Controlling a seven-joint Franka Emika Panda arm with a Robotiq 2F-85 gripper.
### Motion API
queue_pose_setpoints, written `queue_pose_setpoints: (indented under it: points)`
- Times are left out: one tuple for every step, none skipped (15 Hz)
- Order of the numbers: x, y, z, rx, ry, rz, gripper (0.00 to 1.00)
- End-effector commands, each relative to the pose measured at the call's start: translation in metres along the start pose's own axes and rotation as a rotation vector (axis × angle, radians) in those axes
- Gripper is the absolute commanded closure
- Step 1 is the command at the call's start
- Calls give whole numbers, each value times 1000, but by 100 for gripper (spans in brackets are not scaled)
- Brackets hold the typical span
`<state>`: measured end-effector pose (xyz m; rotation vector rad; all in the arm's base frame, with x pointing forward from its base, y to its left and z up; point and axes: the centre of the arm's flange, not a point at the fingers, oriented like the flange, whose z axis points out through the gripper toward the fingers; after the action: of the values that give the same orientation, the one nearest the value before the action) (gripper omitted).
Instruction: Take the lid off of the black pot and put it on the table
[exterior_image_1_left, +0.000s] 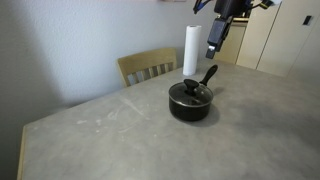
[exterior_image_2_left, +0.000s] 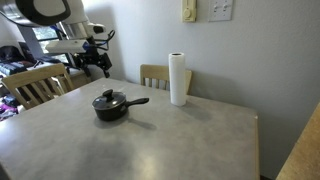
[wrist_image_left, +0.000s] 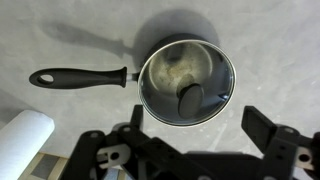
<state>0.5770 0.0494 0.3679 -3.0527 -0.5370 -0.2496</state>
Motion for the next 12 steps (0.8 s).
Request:
queue_pose_setpoints:
  points:
    - [4,-2,7,3,-7,-6,0]
    - [8,-3,11,6,-11,-9,0]
    - [9,-3,14,7,-12,-10,0]
    - [11,-3,14,7,-11,-9,0]
    - [3,-1,10,-10,-9,5,0]
    - [2,-1,10,-9,-12,10,0]
    - [6,-1,12,-1,-11,12,0]
    - [10,-2,15,5,-17,13,0]
    - [15,-3,18,15,-25,9,0]
    - [18,-4,20,22,-32,6,0]
    - [23,-7,23,25,-42,-3,0]
    - [26,-9,26,28,-53,-11,0]
